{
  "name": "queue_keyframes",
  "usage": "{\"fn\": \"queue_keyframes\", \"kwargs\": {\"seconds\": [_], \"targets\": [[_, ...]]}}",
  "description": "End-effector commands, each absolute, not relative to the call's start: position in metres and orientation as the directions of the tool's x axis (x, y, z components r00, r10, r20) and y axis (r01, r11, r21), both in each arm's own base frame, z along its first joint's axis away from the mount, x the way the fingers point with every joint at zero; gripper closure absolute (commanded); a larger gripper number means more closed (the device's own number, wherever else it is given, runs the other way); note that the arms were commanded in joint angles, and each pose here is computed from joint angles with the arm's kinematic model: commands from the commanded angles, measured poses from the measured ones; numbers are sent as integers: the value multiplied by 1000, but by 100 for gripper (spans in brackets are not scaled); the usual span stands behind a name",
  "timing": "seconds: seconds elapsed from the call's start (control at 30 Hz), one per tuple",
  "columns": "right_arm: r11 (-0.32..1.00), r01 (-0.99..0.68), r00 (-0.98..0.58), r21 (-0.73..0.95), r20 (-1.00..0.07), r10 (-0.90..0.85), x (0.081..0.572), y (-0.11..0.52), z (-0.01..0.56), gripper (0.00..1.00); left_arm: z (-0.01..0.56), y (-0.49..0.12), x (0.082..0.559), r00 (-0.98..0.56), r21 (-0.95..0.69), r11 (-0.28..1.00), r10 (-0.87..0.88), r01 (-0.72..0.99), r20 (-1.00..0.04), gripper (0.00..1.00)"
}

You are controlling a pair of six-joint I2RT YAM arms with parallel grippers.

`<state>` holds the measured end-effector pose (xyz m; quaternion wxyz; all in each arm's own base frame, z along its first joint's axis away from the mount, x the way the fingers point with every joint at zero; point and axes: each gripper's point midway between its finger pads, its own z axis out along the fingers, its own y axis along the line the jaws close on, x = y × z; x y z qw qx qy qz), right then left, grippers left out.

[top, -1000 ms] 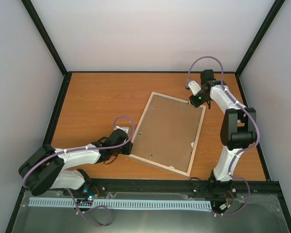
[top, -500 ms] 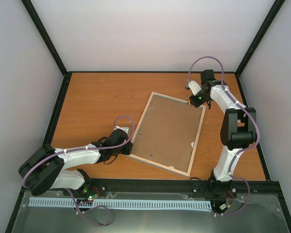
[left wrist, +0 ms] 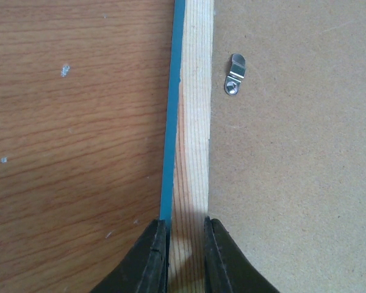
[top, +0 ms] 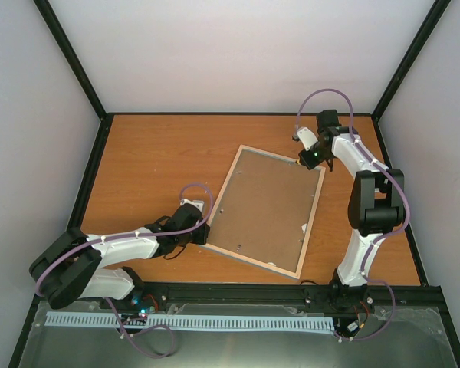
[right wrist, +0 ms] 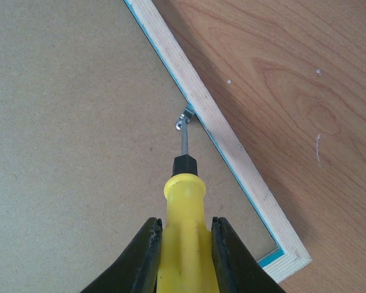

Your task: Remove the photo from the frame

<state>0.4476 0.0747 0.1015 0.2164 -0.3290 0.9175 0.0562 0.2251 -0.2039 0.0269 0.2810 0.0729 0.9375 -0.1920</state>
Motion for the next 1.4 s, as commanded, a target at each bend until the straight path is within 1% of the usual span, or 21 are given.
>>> {"fn": "queue_keyframes", "kwargs": {"seconds": [0.0, 0.13, 0.37, 0.47, 0.57, 0.7, 0.9, 1.1, 1.37], "targets": [[754, -657, -685, 3, -420, -595, 442, 84, 94, 97, 44, -214, 239, -802, -365, 898, -22, 247, -597, 99], [715, -699, -652, 20, -430, -625, 435, 94, 95, 97, 44, -214, 239, -802, -364, 898, -22, 246, -597, 99], [704, -710, -640, 8, -425, -640, 433, 98, 96, 97, 45, -214, 239, -802, -366, 897, -24, 246, -597, 99], [719, -695, -648, -12, -421, -634, 436, 94, 96, 97, 45, -214, 239, -802, -366, 897, -24, 246, -598, 99], [760, -645, -678, -76, -403, -615, 444, 81, 96, 97, 44, -214, 239, -802, -365, 898, -24, 245, -596, 99], [789, -607, -695, -96, -418, -586, 451, 73, 104, 97, 44, -213, 238, -802, -366, 898, -25, 244, -596, 99], [793, -600, -688, -104, -438, -579, 451, 73, 116, 97, 45, -213, 238, -801, -366, 898, -26, 244, -598, 99], [795, -597, -701, -106, -412, -582, 447, 69, 110, 97, 45, -213, 238, -801, -367, 897, -25, 246, -598, 99], [803, -579, -696, -141, -428, -577, 445, 65, 123, 97, 46, -213, 238, -799, -369, 896, -26, 247, -600, 99]]}}
